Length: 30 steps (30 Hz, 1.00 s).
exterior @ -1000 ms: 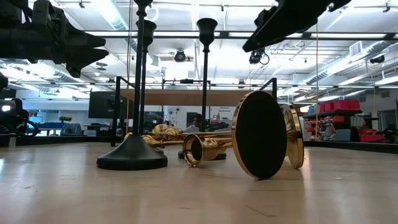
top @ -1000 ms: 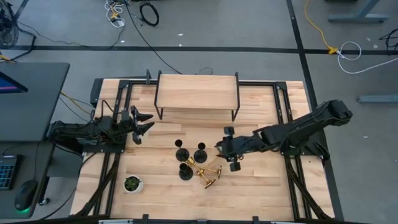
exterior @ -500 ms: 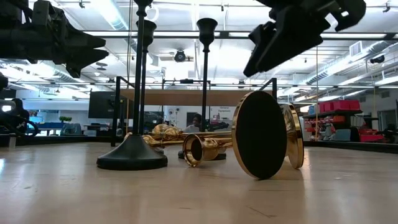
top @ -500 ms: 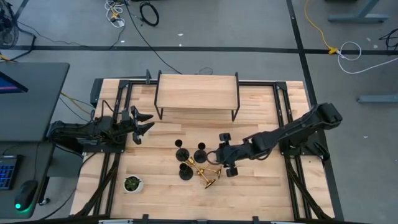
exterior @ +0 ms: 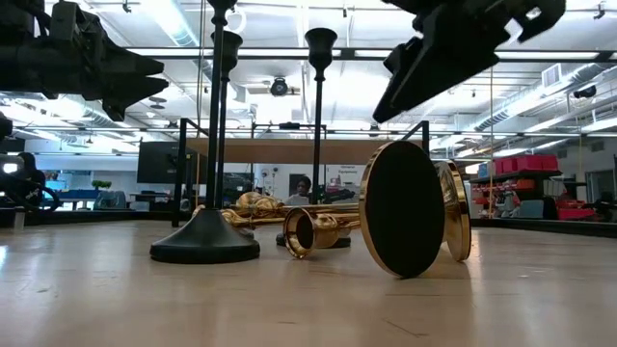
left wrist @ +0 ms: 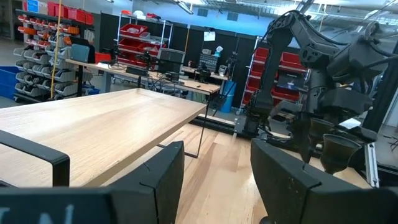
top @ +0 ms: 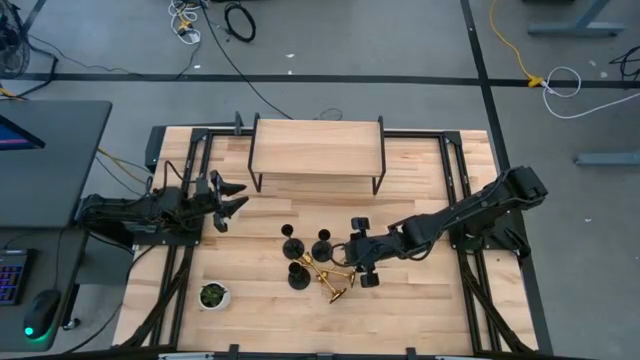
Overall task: Pick & Place candle stick holders
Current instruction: Put the bottom gold candle holder on the shelf
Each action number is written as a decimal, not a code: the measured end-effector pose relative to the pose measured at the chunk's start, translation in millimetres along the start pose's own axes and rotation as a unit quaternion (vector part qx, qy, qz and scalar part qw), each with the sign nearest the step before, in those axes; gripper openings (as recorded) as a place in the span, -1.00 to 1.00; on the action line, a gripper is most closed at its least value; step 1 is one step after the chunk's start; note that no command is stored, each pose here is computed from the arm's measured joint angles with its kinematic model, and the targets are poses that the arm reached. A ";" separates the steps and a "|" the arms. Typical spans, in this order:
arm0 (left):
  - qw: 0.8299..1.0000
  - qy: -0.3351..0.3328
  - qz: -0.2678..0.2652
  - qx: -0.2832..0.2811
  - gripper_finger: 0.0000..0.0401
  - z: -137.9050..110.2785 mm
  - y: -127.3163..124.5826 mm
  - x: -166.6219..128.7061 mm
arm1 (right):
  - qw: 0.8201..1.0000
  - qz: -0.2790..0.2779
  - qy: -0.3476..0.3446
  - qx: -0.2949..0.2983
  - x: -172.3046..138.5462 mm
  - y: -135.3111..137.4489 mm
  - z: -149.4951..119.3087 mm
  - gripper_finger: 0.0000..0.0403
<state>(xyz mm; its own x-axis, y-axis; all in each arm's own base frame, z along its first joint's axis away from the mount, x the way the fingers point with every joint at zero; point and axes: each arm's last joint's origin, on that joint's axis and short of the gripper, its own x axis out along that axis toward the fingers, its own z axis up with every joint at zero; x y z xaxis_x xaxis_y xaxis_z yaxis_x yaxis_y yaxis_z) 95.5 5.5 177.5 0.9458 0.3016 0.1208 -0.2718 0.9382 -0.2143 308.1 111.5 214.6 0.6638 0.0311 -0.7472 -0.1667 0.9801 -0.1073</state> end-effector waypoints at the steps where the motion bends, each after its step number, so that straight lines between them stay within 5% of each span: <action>1: 1.000 0.000 0.000 0.000 -0.06 0.0 0.0 0.0 | 1.000 0.006 -0.004 0.001 1.4 1.8 0.6 -0.13; 12: 1.000 0.002 0.001 0.001 -0.06 -0.4 0.1 0.0 | 0.998 0.059 -0.019 -0.006 26.0 26.0 -1.4 -0.13; 30: 1.000 0.003 0.002 0.002 -0.06 -0.5 0.2 0.0 | 0.997 0.069 -0.027 0.017 54.2 48.5 5.3 -0.13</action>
<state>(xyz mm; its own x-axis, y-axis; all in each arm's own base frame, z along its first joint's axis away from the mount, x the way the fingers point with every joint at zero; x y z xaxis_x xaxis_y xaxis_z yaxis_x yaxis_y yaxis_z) 95.5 5.6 176.9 0.9453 0.3054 0.1146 -0.2771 0.9372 -0.2119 339.8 161.7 172.3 0.6746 0.1751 -0.7172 -0.2351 0.9718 0.0162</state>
